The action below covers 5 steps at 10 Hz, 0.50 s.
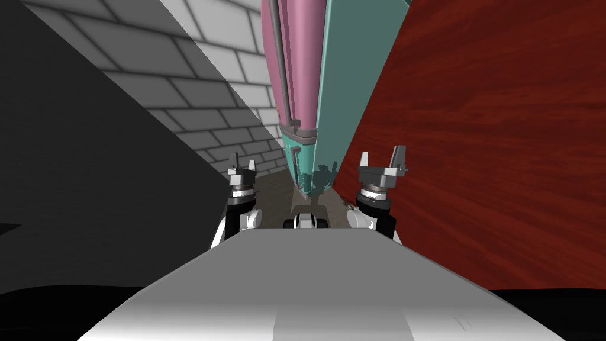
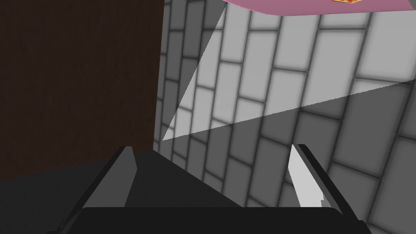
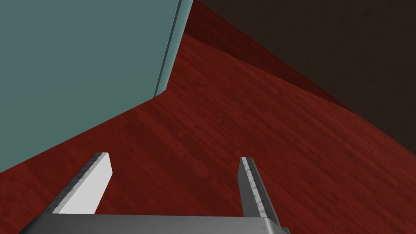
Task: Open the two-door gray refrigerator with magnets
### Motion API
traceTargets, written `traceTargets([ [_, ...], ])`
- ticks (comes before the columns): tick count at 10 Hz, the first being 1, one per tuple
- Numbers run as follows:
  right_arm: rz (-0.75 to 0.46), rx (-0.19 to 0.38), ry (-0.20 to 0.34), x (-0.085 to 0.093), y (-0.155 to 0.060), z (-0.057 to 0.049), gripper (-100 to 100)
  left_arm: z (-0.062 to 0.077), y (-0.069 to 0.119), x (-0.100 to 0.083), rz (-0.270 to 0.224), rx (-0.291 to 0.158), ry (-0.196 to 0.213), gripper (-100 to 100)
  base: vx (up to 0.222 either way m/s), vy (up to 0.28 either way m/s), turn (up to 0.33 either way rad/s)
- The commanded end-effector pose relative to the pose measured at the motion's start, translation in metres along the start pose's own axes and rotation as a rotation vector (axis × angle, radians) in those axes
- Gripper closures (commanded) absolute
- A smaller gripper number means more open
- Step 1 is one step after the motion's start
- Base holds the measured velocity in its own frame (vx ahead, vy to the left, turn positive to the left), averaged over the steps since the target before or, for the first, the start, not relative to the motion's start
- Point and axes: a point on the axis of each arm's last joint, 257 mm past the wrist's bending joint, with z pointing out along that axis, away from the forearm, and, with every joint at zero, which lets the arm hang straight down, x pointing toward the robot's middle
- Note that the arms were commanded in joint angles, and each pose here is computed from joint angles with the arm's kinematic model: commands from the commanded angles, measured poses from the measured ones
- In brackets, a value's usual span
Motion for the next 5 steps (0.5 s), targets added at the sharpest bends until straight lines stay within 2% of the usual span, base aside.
traceTargets([
  [1, 0.0, 0.0, 0.0, 0.0, 0.0, 0.0, 0, 0.001, 0.008, 0.004, 0.027, -0.025, 0.057, -100, 0.074, -0.062, 0.033],
  [3, 0.0, 0.0, 0.0, 0.0, 0.0, 0.0, 0, 0.001, 0.015, 0.004, 0.042, -0.051, 0.081, -100, 0.083, -0.08, 0.041],
  [5, 0.0, 0.0, 0.0, 0.0, 0.0, 0.0, 0, 0.002, 0.028, -0.001, 0.054, -0.096, 0.091, -100, 0.144, -0.143, 0.074],
])
